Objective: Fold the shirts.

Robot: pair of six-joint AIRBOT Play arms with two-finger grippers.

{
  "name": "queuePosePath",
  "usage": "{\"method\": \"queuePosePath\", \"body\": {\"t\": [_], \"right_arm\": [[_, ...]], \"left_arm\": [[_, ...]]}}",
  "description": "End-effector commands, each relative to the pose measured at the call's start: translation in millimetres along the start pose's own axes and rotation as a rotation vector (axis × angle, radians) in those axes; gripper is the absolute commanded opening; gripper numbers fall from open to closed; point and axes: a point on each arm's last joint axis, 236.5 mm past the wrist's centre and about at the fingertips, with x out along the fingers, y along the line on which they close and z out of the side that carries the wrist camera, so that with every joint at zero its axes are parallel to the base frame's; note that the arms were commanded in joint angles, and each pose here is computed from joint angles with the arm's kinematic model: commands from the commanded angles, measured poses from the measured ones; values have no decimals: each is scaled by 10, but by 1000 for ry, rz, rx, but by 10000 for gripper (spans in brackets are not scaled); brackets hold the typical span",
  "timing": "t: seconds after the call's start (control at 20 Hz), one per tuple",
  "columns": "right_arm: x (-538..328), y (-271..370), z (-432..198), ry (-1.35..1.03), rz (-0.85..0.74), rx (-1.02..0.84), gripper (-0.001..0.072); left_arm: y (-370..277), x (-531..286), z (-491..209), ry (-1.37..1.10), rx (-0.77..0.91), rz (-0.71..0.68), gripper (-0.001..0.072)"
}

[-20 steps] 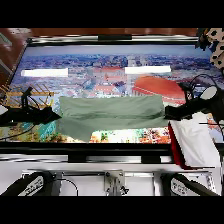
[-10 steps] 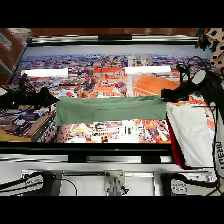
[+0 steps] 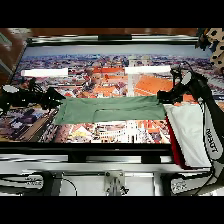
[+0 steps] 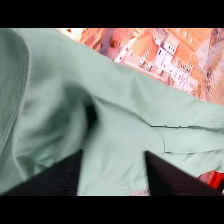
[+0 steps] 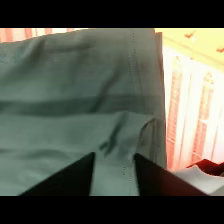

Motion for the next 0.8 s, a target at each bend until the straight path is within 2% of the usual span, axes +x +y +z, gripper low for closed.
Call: {"method": "queuePosePath", "body": {"t": [0.0, 0.1, 0.15, 0.2, 0.45, 0.75], "right_arm": [[44, -11, -34, 21, 3, -9, 518], [32, -53, -17, 15, 6, 6, 528], [30, -96, 13, 2, 7, 34, 654], [31, -145, 48, -12, 7, 67, 673], [143, -178, 254, -84, 82, 144, 673], [436, -175, 48, 23, 100, 136, 672]], "left_arm": [[38, 2, 5, 12, -14, -3, 561], [-3, -42, -38, 38, -8, -14, 559], [-35, -59, -63, 53, -2, -20, 558], [-68, -76, -89, 69, 6, -25, 555], [-128, -120, -138, 91, 19, -35, 553], [-127, -119, -137, 91, 22, -35, 552]]}}
